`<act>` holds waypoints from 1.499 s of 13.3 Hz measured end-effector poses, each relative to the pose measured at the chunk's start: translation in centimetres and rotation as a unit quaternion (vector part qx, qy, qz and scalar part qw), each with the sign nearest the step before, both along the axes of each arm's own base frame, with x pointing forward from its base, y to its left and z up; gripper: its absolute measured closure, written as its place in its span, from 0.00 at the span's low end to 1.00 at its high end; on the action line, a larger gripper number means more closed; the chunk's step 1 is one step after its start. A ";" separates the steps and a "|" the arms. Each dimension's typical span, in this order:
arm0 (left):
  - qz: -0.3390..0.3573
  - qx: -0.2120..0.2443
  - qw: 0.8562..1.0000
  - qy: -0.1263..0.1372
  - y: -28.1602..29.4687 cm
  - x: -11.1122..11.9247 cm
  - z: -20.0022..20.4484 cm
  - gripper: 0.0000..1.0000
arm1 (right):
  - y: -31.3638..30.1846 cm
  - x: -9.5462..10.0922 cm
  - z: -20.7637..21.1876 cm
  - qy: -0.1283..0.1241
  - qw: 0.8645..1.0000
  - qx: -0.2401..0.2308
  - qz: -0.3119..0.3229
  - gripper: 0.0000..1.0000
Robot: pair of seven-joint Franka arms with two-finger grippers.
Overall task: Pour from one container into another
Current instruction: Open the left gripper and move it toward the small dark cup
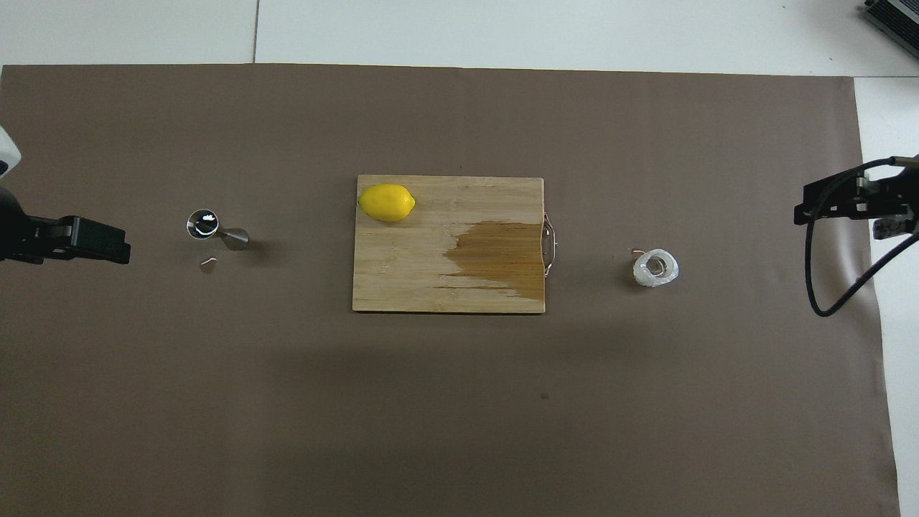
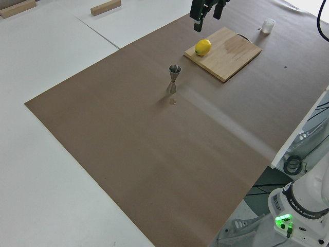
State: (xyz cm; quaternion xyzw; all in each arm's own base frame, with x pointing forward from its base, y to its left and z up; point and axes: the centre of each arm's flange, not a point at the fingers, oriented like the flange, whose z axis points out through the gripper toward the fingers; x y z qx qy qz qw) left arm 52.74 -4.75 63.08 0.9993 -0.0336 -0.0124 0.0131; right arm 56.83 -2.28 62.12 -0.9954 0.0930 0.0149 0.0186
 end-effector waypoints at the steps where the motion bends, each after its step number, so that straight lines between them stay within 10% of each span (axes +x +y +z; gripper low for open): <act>1: 0.000 0.000 1.000 0.000 0.0 0.0 0.0 0.00 | 0.0 0.0 0.0 0.000 1.000 0.000 0.000 0.00; 15: 0.066 -0.049 0.996 0.035 2.5 0.2 -2.5 0.00 | 0.0 0.0 0.0 0.000 1.000 0.000 0.000 0.00; 20: 0.293 -0.119 0.946 0.070 5.5 2.9 -10.0 0.00 | 0.0 0.0 0.0 0.000 1.000 0.000 0.000 0.00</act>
